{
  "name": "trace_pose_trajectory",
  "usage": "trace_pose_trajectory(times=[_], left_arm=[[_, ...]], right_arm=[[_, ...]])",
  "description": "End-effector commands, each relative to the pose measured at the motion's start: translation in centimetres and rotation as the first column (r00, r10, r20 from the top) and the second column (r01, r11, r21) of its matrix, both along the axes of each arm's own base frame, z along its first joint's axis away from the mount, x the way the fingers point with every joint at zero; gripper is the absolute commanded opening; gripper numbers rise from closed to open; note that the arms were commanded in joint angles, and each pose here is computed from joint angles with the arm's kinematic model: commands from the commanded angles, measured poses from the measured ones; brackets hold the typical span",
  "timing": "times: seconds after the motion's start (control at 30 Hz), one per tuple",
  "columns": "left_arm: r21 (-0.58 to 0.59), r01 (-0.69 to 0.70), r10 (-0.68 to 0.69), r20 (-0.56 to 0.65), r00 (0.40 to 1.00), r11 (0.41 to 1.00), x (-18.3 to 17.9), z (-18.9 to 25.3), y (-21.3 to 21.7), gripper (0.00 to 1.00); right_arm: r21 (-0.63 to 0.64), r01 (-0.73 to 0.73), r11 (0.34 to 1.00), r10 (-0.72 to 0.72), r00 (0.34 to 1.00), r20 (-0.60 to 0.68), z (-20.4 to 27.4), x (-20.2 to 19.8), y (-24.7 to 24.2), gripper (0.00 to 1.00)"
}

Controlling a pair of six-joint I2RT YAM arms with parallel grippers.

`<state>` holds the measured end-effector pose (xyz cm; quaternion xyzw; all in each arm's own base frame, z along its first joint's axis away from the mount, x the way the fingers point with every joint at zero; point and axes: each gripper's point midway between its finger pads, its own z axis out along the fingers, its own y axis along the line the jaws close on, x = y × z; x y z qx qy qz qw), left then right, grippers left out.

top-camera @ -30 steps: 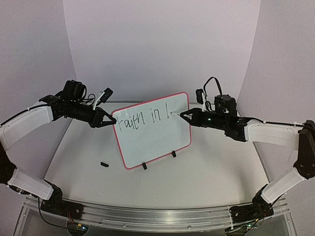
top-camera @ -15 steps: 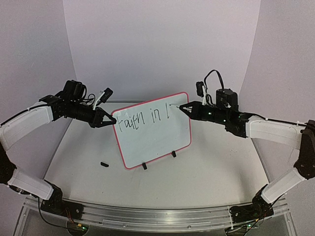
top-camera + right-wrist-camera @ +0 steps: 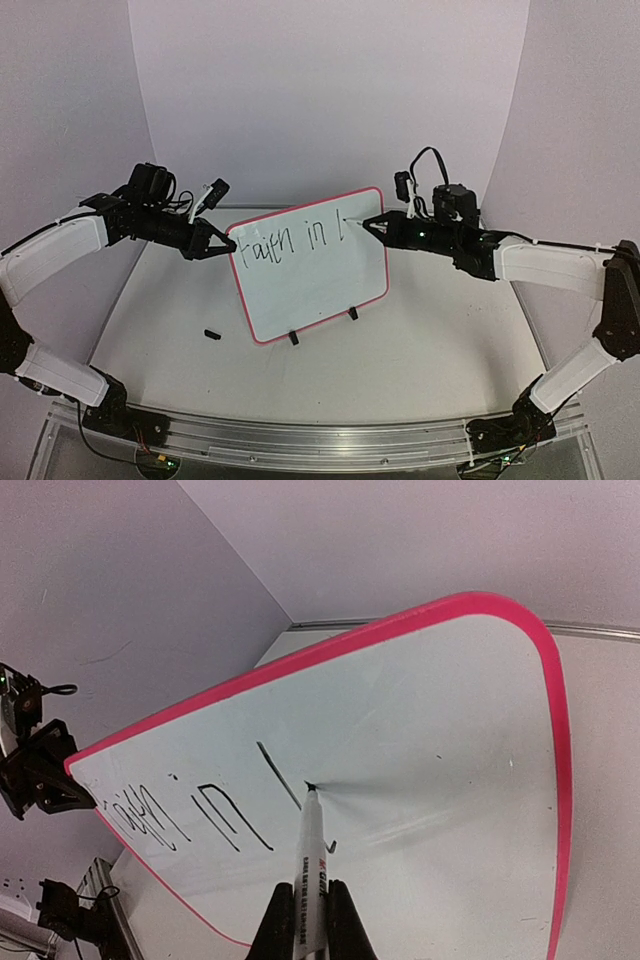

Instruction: Write a sentence on the whiteboard

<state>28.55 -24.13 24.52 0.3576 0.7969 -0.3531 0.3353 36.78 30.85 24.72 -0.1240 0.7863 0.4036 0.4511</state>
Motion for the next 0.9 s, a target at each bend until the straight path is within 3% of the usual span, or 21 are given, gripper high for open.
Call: trace_pose_trajectory(times=[0.0, 0.27, 0.6, 0.87], left_arm=[[0.04, -0.015, 0.014, 0.019, 1.0, 0.999, 0.6, -1.1, 0.3, 0.0], [0.038, -0.014, 0.013, 0.02, 1.0, 0.999, 0.6, -1.0, 0.3, 0.0], [0.039, -0.014, 0.013, 0.019, 1.0, 0.999, 0.6, -1.0, 0.3, 0.0], [0.039, -0.011, 0.01, 0.014, 1.0, 0.999, 0.6, -1.2, 0.2, 0.0]], right_arm=[[-0.002, 0.03, 1.0, -0.03, 0.999, -0.012, -0.8, 0.0, -0.7, 0.0], [-0.005, 0.033, 0.999, -0.033, 0.999, -0.039, -1.8, -0.5, -1.0, 0.0], [0.06, 0.001, 0.998, -0.003, 0.999, 0.037, 2.8, -1.4, -1.0, 0.0], [0.061, -0.015, 0.998, 0.01, 0.998, 0.068, 3.9, -0.4, -0.1, 0.0]])
